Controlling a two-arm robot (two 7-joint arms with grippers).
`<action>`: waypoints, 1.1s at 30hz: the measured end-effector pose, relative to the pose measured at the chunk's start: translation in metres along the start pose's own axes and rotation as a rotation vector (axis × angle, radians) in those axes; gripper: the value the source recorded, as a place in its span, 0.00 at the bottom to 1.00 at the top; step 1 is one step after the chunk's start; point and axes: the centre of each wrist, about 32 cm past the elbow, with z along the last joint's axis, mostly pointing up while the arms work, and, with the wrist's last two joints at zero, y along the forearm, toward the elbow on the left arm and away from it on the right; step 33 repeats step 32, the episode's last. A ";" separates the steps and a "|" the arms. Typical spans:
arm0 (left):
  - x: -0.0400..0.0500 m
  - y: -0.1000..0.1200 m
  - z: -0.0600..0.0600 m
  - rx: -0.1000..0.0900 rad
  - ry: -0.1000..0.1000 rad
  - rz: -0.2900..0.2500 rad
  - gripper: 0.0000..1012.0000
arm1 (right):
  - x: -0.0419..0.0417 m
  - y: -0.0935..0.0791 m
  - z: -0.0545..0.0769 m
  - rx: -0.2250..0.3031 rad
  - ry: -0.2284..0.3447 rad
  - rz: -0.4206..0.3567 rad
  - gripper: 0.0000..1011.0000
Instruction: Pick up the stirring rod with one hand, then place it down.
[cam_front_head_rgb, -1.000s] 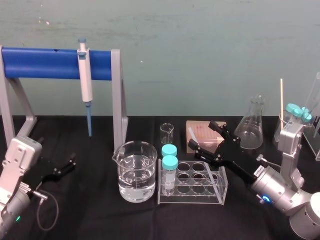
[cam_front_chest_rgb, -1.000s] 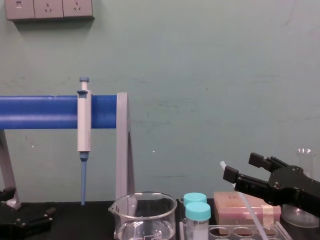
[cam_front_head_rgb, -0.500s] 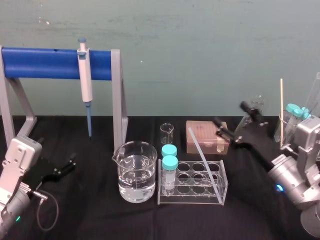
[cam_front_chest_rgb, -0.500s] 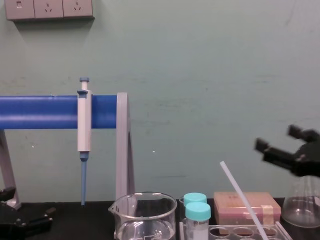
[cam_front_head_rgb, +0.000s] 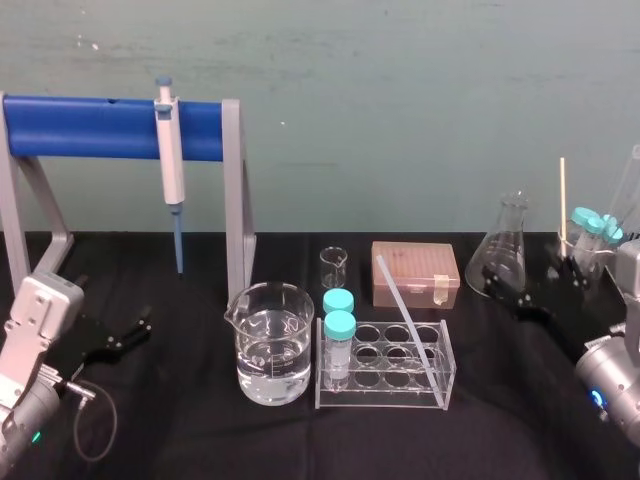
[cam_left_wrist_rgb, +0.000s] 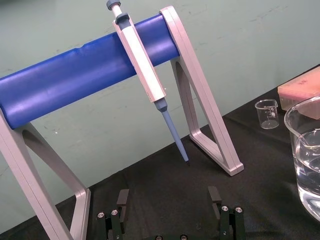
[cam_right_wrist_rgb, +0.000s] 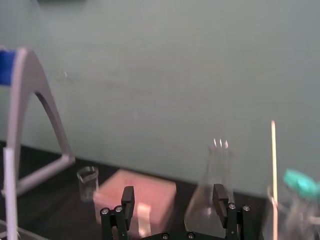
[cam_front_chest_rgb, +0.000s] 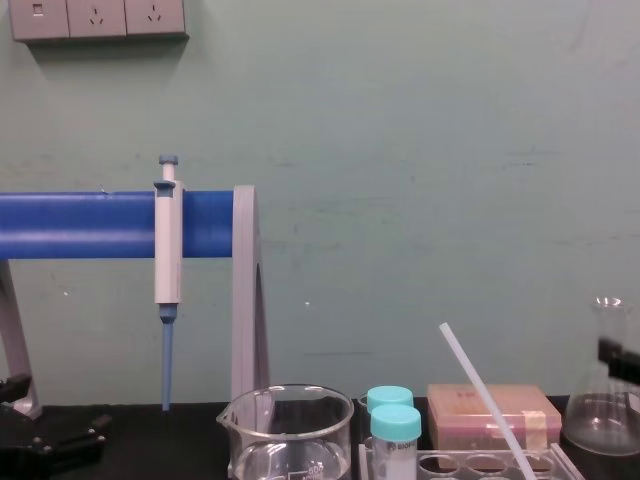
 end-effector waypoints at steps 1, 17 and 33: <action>0.0000 0.000 0.000 0.000 0.000 0.000 0.99 | 0.0000 -0.001 0.000 -0.018 0.006 -0.005 0.99; 0.0000 0.000 0.000 0.000 0.000 0.000 0.99 | -0.0009 -0.001 0.000 -0.049 0.016 -0.018 0.99; 0.0000 0.000 0.000 0.000 0.000 0.000 0.99 | -0.0007 -0.001 0.000 -0.042 0.013 -0.015 0.99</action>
